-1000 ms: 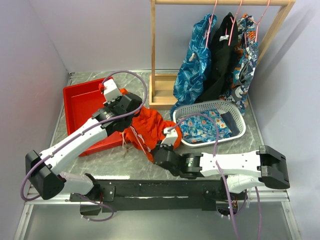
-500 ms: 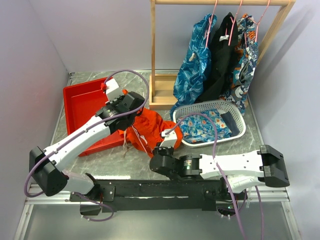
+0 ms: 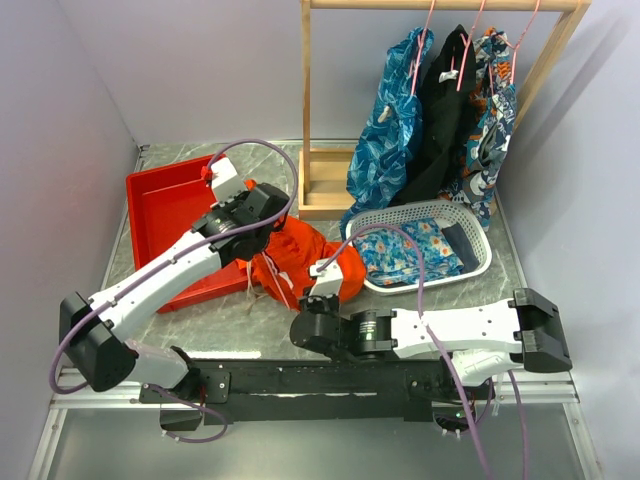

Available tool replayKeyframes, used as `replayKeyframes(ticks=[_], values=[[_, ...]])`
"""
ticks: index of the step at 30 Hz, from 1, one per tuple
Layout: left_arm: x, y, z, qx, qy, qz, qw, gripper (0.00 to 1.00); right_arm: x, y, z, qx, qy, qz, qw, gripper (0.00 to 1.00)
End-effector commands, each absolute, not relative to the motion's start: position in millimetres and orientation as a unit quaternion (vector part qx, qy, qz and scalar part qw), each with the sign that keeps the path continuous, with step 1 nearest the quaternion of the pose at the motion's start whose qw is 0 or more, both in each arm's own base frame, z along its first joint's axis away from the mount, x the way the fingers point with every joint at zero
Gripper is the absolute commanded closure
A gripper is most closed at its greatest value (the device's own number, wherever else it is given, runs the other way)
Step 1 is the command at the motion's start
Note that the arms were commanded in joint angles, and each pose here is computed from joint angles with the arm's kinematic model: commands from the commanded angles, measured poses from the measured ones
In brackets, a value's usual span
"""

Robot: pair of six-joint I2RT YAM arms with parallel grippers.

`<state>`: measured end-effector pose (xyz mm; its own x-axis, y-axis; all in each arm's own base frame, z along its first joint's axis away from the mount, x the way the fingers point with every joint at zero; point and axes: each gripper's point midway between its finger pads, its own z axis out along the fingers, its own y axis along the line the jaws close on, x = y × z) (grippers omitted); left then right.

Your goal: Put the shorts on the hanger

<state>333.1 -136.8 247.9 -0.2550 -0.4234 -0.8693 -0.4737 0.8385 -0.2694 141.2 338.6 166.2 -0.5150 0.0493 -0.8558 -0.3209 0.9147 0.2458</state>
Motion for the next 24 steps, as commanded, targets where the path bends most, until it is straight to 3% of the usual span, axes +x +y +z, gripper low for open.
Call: replayKeyframes(ticks=[1, 24], values=[[344, -131, 272, -0.335, 0.755, -0.005, 0.564, 0.99, 135, 350, 172, -0.066, 0.847, 0.216, 0.481, 1.0], [329, -107, 270, -0.377, 0.721, -0.017, 0.581, 0.99, 145, 335, 161, -0.021, 0.862, 0.219, 0.457, 1.0]])
